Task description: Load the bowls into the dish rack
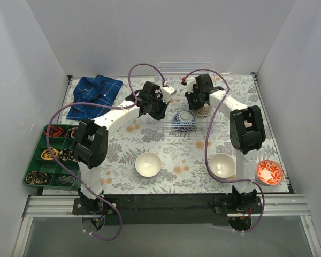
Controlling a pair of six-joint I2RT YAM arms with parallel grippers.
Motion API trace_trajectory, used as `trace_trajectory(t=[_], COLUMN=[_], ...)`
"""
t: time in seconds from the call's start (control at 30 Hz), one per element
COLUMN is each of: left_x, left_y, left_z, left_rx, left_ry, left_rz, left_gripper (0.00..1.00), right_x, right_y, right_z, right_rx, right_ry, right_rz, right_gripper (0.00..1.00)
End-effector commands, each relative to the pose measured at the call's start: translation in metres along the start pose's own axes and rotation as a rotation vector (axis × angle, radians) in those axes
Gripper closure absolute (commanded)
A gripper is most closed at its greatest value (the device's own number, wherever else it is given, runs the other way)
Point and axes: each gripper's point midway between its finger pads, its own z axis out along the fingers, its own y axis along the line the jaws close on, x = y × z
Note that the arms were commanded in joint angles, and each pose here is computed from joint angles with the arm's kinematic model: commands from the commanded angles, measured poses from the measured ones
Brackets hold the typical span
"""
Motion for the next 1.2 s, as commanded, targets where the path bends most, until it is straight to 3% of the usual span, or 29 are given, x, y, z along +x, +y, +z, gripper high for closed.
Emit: trace_trajectory(t=[0.0,0.2,0.33,0.47,0.53,0.63,0.7,0.77,0.93,1.17], left_x=[-0.021,-0.028,-0.059,-0.131,-0.168,-0.199,-0.204,-0.200,-0.175,-0.156], left_y=[0.002,0.002,-0.001,-0.010,-0.014,-0.011,-0.006,0.000,0.010,0.016], left_z=[-0.025,-0.024,-0.030,-0.063,-0.085,-0.104,-0.108,-0.105,-0.094,-0.080], left_rx=[-0.033,-0.034,-0.014,0.020,0.022,-0.006,-0.036,-0.071,-0.120,-0.143], left_ry=[-0.061,-0.078,-0.147,-0.328,-0.423,-0.503,-0.514,-0.502,-0.447,-0.406], left_rz=[0.020,0.025,0.045,0.072,0.095,0.122,0.147,0.160,0.186,0.198], left_gripper=[1.00,1.00,0.98,0.56,0.50,0.39,0.34,0.33,0.32,0.32], right_x=[-0.017,-0.019,-0.054,-0.070,-0.070,-0.035,0.012,0.041,0.148,0.234], right_y=[-0.040,-0.045,-0.020,-0.006,0.002,0.003,-0.014,-0.027,-0.045,-0.027], right_z=[-0.033,-0.046,-0.077,-0.123,-0.155,-0.180,-0.186,-0.208,-0.242,-0.268], right_rx=[0.142,0.123,0.005,-0.010,0.005,0.067,0.164,0.241,0.296,0.188], right_ry=[-0.055,-0.081,-0.199,-0.275,-0.308,-0.250,-0.121,-0.087,0.201,0.460], right_rz=[-0.014,0.002,-0.014,-0.089,-0.143,-0.165,-0.058,0.017,0.153,0.289], right_gripper=[0.85,0.86,0.81,0.66,0.61,0.51,0.40,0.36,0.36,0.41])
